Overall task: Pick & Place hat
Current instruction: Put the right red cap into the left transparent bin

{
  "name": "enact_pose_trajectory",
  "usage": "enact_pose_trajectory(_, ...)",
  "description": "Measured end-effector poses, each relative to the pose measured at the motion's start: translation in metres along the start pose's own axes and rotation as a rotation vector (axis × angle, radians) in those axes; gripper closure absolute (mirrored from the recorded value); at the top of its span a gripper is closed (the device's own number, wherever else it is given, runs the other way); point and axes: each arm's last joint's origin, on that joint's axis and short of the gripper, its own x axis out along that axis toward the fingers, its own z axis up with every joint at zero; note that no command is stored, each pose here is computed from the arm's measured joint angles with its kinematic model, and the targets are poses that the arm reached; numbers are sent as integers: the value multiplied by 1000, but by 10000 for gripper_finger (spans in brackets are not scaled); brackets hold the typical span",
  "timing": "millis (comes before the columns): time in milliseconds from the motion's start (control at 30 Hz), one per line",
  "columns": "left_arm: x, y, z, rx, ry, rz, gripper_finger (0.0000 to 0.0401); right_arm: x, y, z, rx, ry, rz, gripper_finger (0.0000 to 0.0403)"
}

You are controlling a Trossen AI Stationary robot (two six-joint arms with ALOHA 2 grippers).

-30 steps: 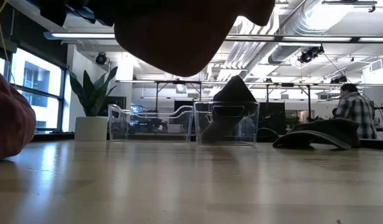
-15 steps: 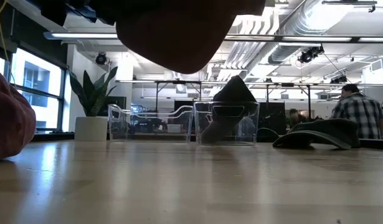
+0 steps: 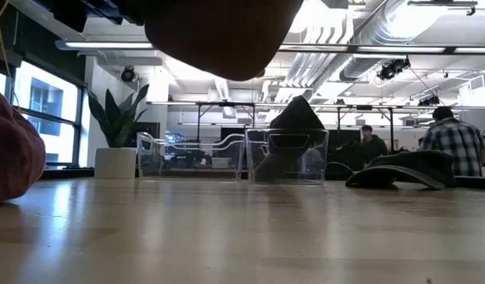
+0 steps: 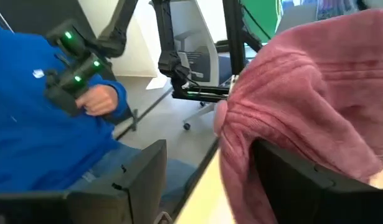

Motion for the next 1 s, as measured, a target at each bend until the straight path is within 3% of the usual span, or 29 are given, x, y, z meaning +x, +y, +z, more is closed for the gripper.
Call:
enact_pose_trajectory(300,0,0,0,4,0,0,399,-24,7,14,-125,-32,-105,124)
enact_pose_trajectory(500,0,0,0,4,-1,-1,399,-32,7,-2,-209,163,-322,103)
enact_pose_trajectory(667,0,0,0,4,-1,-1,399,-17,9,-19,-263,264,-262,108)
enact_pose_trajectory(867,0,-1,1,7,-10,-10,399,-8,25,-13,-237,154,-136,119)
enact_pose_trajectory(1000,0,-1,4,13,-35,-23,399,-17,30,3,-235,30,-197,121)
